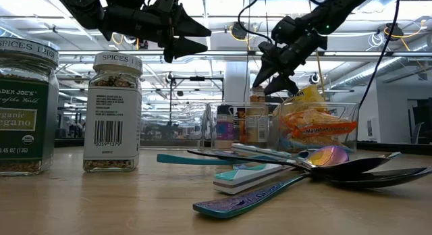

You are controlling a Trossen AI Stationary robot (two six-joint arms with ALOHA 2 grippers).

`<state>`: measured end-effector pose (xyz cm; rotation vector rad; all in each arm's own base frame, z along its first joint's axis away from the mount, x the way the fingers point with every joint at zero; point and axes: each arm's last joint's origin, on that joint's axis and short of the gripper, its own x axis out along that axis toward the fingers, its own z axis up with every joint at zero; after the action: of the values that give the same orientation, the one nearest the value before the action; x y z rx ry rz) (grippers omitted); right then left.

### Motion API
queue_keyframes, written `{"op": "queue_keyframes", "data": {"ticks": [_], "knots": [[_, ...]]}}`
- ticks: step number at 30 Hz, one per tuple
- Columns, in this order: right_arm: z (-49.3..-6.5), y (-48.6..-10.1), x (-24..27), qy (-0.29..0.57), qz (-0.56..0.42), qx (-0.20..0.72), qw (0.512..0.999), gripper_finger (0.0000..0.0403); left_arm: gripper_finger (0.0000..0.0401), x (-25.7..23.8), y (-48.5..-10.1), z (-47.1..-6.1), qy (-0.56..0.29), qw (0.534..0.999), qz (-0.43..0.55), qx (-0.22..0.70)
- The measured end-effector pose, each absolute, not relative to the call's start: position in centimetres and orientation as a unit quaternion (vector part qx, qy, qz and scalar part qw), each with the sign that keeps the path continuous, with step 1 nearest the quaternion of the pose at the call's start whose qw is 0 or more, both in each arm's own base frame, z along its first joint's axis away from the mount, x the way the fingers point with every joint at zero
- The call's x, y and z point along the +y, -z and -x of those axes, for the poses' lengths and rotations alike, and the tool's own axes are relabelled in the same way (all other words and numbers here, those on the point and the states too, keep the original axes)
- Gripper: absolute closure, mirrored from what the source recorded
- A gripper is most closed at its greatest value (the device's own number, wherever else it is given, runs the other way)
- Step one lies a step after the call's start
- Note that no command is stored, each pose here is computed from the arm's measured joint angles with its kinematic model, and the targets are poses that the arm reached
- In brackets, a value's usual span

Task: Pick & Place Food Item
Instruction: Stack the brown seasoning bottle on top of the gold seasoning bottle in the transparent bin, then put the white seasoning bottle into the middle transparent bin

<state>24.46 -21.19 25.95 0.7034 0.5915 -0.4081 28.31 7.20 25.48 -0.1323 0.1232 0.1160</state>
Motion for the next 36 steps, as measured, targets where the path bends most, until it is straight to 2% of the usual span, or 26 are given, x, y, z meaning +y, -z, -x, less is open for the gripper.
{"op": "queue_keyframes", "data": {"ticks": [17, 22, 30, 36], "knots": [[-24.1, -27.7, -20.7, 0.188, -0.305, 0.251, 0.899, 0.0184, 0.0118, 7.2, -25.5, -28.3, -0.058, 0.994, 0.067, 0.061], [-23.2, -31.1, -19.3, 0.120, -0.291, 0.186, 0.931, 0.0187, 0.0118, 7.2, -25.2, -28.3, -0.059, 0.993, 0.070, 0.074], [-19.2, -37.2, -13.0, 0.052, -0.157, 0.105, 0.981, 0.0187, 0.0118, 7.3, -24.7, -28.1, -0.062, 0.990, 0.076, 0.099], [-18.3, -34.6, -5.8, -0.060, -0.059, 0.016, 0.996, 0.0194, 0.0118, 7.2, -23.4, -27.7, -0.064, 0.979, 0.094, 0.171]]}}
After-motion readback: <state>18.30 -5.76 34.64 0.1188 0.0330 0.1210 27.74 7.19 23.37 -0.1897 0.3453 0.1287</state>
